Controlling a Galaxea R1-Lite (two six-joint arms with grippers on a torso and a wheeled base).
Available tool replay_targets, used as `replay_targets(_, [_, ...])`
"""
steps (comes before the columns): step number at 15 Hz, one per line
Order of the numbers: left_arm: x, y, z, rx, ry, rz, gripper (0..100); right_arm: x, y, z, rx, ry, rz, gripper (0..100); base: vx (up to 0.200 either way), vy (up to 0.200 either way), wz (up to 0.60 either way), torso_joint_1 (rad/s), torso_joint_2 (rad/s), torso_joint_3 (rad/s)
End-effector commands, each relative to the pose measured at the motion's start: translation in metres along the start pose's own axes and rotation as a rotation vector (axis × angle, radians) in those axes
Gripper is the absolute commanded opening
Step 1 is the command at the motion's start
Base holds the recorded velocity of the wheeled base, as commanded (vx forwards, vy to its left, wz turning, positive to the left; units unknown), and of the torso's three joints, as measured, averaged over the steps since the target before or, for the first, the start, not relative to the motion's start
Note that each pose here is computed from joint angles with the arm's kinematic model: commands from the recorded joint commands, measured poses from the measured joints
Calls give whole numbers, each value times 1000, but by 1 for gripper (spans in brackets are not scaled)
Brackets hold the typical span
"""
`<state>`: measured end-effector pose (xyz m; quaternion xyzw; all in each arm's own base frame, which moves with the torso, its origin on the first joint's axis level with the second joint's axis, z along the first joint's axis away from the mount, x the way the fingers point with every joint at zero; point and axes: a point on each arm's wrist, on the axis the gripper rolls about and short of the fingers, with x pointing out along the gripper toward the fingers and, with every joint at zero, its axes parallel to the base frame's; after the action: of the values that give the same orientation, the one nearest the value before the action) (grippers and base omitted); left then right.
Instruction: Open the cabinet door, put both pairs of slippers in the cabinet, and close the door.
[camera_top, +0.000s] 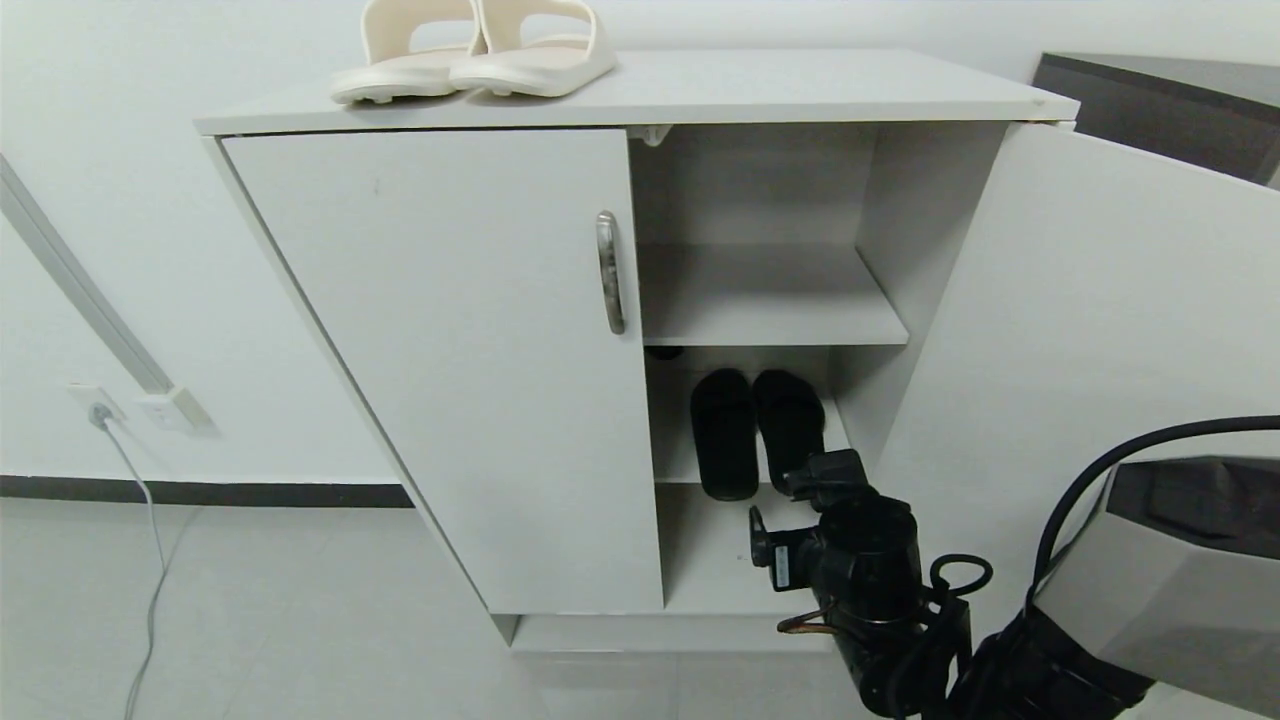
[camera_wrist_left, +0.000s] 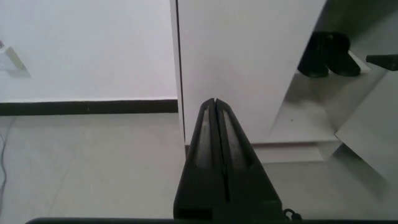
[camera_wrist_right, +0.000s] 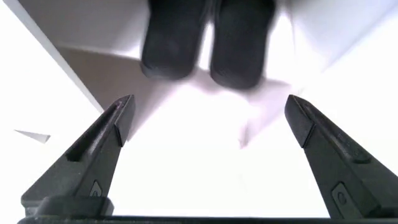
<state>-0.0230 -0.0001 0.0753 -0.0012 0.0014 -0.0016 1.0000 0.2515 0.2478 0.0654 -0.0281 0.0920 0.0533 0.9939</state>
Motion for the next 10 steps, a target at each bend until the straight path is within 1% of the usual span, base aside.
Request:
replay_targets(1, [0, 0, 0, -1, 2, 0, 0, -3, 1, 0, -1, -1, 8, 100, -200, 0, 0, -2, 2, -2])
replay_targets(4, [0, 0, 0, -1, 2, 0, 0, -3, 1, 1, 1, -3, 8, 100, -200, 0, 0, 4, 2, 1])
replay_targets(5, [0, 0, 0, -1, 2, 2, 0, -2, -3, 0, 3, -1, 0, 100, -200, 0, 0, -7, 2, -2])
replay_targets(10, [0, 0, 0, -2, 2, 5, 0, -3, -3, -3, -1, 2, 6, 100, 0, 0, 0, 0, 0, 0])
